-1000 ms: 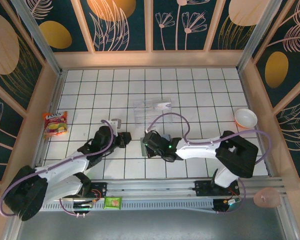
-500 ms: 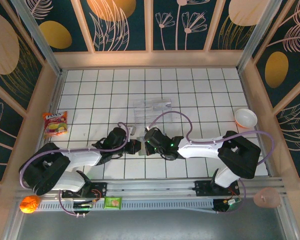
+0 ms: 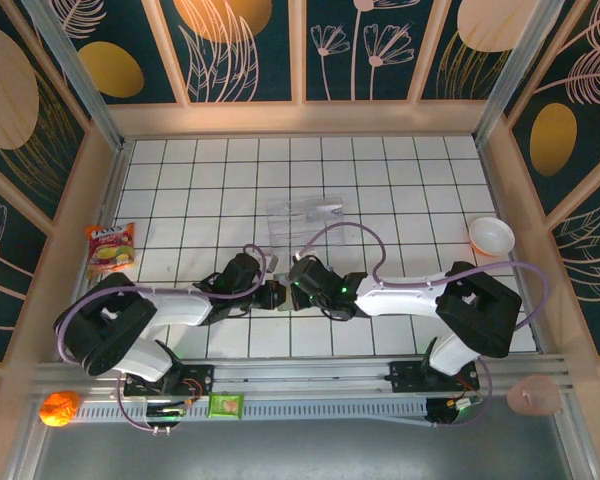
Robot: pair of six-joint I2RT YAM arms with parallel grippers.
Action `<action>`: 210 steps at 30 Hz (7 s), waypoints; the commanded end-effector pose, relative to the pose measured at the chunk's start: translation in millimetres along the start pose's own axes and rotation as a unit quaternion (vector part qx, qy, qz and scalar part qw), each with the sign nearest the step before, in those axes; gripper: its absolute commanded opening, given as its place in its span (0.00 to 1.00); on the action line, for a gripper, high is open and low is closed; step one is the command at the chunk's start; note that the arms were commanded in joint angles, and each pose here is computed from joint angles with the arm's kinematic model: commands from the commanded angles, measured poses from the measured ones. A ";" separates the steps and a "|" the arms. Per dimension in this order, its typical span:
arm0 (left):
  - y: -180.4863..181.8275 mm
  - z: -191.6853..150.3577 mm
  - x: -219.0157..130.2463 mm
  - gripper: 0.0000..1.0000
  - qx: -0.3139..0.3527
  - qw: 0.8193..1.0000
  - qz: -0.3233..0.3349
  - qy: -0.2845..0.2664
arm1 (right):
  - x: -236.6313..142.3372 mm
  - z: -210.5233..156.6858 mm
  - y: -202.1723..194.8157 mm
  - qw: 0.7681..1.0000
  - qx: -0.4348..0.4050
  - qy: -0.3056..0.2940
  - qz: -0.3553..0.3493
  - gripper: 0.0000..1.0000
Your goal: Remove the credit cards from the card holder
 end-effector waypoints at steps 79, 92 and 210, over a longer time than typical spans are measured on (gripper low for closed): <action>-4.7 46.0 -10.4 0.11 0.082 0.994 0.051 -0.045 | -31.7 22.7 -12.7 0.999 0.039 -0.002 0.038 0.22; 12.1 26.4 3.1 0.05 0.056 0.996 0.063 -0.026 | -1.3 21.9 9.5 0.983 0.101 0.080 0.130 0.29; 14.4 7.7 5.4 0.00 0.058 0.997 0.055 0.000 | -22.6 12.8 -54.5 0.980 0.181 0.062 0.053 0.00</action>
Point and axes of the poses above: each hand's point on the last joint's axis, 136 mm out from that joint toward the fingers, its own x axis out along the fingers, its own y axis along the line the jaws close on, z = x × y, the point moved 1 cm from there along -x, back along the fingers, and after that the axes turned 11 degrees about x, right-handed, at the moved point
